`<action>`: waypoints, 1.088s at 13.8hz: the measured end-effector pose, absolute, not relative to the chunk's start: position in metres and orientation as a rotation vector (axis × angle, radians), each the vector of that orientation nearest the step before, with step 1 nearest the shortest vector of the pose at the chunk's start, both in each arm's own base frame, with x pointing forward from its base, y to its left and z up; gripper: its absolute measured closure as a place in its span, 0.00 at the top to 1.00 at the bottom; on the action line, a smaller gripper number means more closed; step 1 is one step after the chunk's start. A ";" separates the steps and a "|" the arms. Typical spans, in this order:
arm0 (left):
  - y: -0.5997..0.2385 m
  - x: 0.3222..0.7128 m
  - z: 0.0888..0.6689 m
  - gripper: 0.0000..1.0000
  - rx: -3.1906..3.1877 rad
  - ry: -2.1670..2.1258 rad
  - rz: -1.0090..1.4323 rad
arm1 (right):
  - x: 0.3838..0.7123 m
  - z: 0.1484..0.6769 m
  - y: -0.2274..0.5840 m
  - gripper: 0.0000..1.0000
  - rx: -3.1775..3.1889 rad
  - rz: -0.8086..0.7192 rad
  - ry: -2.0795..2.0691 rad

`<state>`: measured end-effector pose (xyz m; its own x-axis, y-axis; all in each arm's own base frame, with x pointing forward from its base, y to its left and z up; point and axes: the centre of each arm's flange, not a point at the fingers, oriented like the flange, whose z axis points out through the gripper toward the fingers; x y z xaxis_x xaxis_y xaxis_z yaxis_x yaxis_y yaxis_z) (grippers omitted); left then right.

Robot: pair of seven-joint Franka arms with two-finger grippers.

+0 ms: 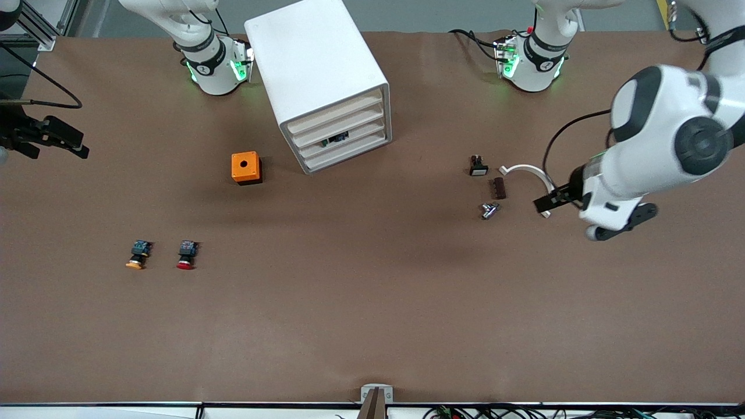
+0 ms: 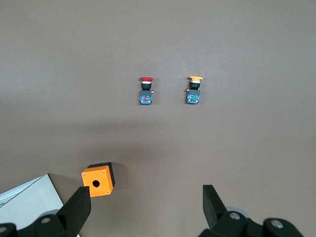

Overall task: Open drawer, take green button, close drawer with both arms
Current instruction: 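Grasp the drawer front with the left gripper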

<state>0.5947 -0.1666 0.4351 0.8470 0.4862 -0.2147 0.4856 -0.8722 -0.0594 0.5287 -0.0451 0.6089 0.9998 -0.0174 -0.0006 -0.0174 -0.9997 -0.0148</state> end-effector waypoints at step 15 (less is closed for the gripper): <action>-0.395 0.537 0.221 1.00 -1.870 -1.979 1.138 | 0.527 0.610 -0.040 1.00 -3.122 0.008 0.014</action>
